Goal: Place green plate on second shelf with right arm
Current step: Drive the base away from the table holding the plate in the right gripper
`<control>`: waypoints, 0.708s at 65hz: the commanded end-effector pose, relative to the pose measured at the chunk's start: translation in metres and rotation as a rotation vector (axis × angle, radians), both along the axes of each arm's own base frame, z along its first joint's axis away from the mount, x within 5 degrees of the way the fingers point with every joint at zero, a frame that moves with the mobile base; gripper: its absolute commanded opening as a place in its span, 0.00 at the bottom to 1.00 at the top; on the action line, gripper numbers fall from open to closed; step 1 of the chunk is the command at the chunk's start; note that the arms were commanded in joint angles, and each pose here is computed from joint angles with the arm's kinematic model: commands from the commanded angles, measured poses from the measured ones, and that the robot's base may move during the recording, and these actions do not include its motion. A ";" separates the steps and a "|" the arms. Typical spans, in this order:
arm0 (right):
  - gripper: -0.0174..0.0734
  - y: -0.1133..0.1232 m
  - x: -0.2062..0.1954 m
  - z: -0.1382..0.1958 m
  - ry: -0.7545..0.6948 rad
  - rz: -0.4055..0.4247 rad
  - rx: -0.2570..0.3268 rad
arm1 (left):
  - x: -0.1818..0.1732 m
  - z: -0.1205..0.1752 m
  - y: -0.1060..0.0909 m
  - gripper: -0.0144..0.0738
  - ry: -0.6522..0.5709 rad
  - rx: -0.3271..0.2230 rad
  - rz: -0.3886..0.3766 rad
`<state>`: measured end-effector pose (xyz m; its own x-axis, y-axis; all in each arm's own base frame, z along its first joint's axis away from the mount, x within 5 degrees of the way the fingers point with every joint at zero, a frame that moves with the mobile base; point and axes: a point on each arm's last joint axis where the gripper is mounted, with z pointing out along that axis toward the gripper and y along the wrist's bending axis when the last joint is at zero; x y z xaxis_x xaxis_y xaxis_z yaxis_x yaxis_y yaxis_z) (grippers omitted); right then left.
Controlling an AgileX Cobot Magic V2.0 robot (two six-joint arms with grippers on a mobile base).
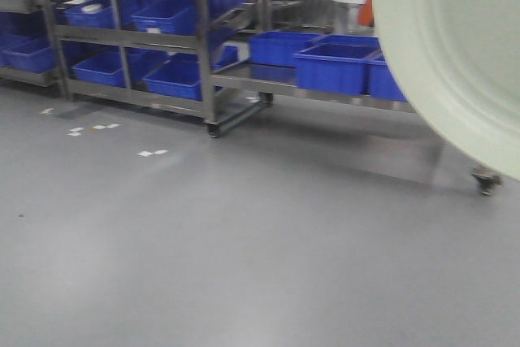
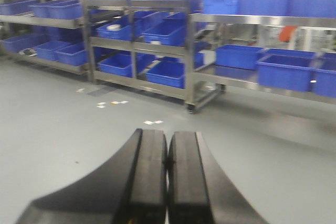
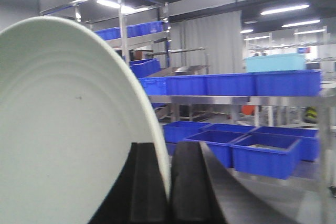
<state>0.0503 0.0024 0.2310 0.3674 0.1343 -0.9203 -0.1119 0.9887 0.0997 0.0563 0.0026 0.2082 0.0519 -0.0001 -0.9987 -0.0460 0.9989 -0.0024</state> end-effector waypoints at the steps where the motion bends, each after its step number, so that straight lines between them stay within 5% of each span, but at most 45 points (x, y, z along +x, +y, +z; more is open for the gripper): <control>1: 0.25 -0.002 -0.008 0.017 -0.143 -0.019 0.019 | 0.000 -0.004 0.000 0.31 -0.069 -0.002 0.003; 46: 0.25 -0.002 -0.008 0.017 -0.143 -0.019 0.019 | 0.000 -0.004 0.000 0.31 -0.069 -0.002 0.003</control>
